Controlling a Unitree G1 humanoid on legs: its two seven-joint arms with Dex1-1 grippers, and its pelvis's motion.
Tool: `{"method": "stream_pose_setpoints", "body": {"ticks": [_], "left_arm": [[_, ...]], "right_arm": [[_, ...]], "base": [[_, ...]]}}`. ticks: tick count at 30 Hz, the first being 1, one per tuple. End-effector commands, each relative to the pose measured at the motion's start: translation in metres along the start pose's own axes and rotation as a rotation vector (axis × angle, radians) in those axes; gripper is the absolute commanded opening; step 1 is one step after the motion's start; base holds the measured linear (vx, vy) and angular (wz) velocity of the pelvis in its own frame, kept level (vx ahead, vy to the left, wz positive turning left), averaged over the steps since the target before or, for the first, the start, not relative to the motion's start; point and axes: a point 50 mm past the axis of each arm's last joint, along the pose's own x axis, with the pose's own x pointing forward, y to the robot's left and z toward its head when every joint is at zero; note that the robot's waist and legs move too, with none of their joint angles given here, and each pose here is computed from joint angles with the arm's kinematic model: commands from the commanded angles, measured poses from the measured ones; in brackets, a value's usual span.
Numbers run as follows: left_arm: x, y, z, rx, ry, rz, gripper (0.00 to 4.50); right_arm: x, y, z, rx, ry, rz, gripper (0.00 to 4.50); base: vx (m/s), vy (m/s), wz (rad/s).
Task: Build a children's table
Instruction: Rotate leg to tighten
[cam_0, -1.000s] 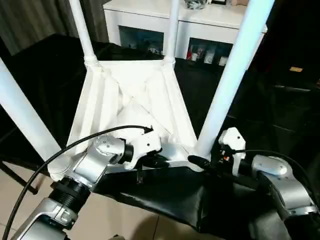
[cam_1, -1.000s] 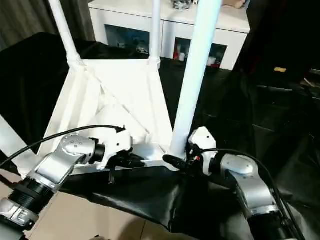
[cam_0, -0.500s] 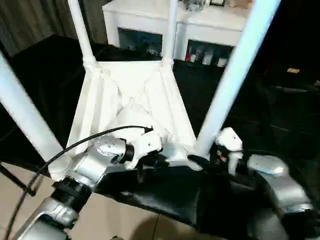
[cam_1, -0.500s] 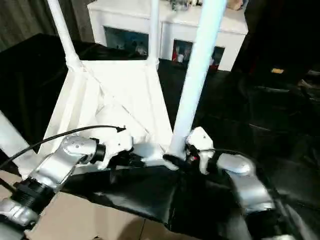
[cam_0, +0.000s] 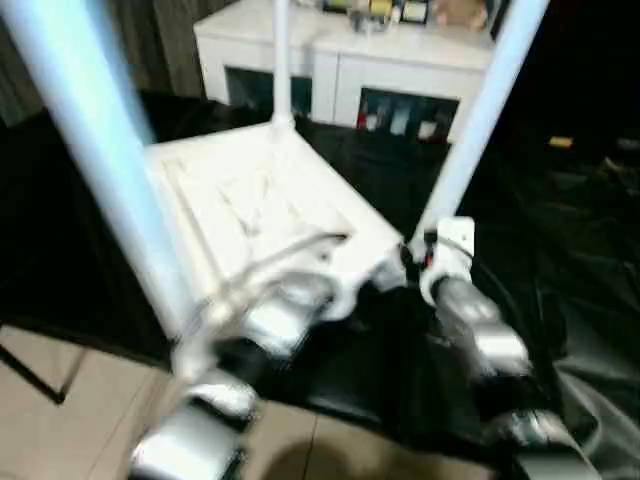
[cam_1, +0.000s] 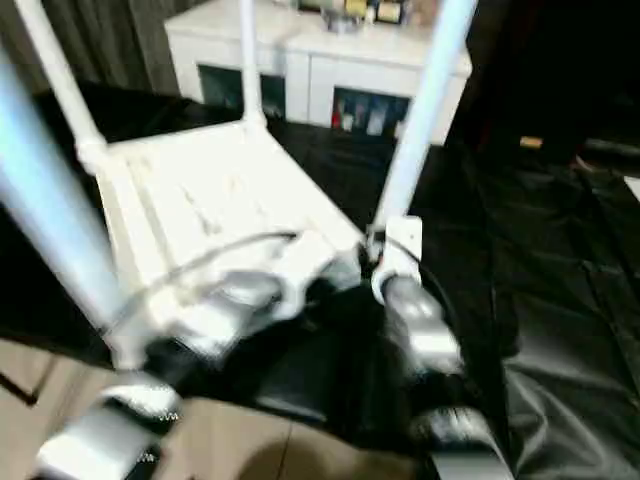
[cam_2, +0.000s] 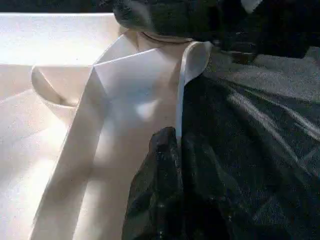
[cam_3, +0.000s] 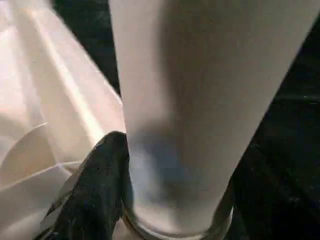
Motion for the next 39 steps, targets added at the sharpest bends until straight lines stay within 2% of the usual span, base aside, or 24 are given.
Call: {"method": "stream_pose_setpoints", "body": {"ticks": [1, 2, 3, 7, 8, 12, 16, 17, 20, 23, 26, 32, 39], "left_arm": [[-0.001, 0.014, 0.003, -0.021, -0.041, 0.173, 0.0], [-0.001, 0.015, 0.005, -0.008, -0.048, 0.175, 0.0], [-0.004, 0.018, 0.006, 0.007, -0.063, 0.173, 0.0], [-0.01, 0.025, 0.004, 0.045, -0.069, 0.157, 0.0], [-0.017, 0.032, 0.001, 0.06, -0.074, 0.149, 0.0], [-0.026, 0.038, -0.004, 0.093, -0.1, 0.111, 0.0], [-0.038, 0.043, -0.01, 0.126, -0.105, 0.055, 0.0], [-0.043, 0.044, -0.014, 0.138, -0.098, 0.015, 0.0], [-0.061, 0.038, -0.025, 0.212, -0.083, -0.195, 0.0], [-0.075, 0.032, -0.033, 0.239, -0.063, -0.362, 0.0], [-0.087, 0.028, -0.035, 0.199, -0.036, -0.496, 0.0], [-0.091, 0.027, -0.035, 0.217, -0.031, -0.525, 0.0], [-0.093, 0.03, -0.036, 0.219, -0.016, -0.516, 0.0]], "right_arm": [[-0.006, 0.041, -0.024, 0.045, 0.087, 0.169, 2.64], [-0.006, 0.043, -0.021, 0.067, 0.068, 0.187, 2.64], [-0.007, 0.044, -0.014, 0.082, 0.024, 0.22, 3.34], [-0.009, 0.039, -0.004, 0.056, -0.052, 0.238, 3.47], [-0.011, 0.031, 0.002, 0.035, -0.097, 0.233, 3.63], [-0.016, 0.016, 0.011, -0.006, -0.16, 0.258, 3.99], [-0.027, 0.003, 0.017, -0.072, -0.198, 0.366, 3.99], [-0.032, -0.002, 0.019, -0.115, -0.209, 0.433, 3.99], [-0.052, -0.014, 0.015, -0.259, -0.173, 0.661, 3.99], [-0.065, -0.02, 0.009, -0.319, -0.11, 0.811, 3.99], [-0.072, -0.028, 0.005, -0.354, -0.05, 0.895, 3.99], [-0.073, -0.029, 0.005, -0.377, -0.023, 0.947, 3.99], [-0.073, -0.03, 0.002, -0.406, 0.009, 0.982, 3.35]], "base": [[0.0, 0.0, 0.0], [0.0, 0.0, 0.0], [0.0, 0.0, 0.0], [-0.005, 0.001, -0.05], [-0.015, 0.0, -0.26], [-0.004, 0.0, -0.07], [0.0, 0.0, 0.0], [0.0, 0.0, 0.0], [0.044, -0.019, 0.03], [0.065, -0.025, 0.03], [0.054, -0.003, 0.02], [0.008, 0.002, 0.01], [0.0, 0.0, 0.0]]}}
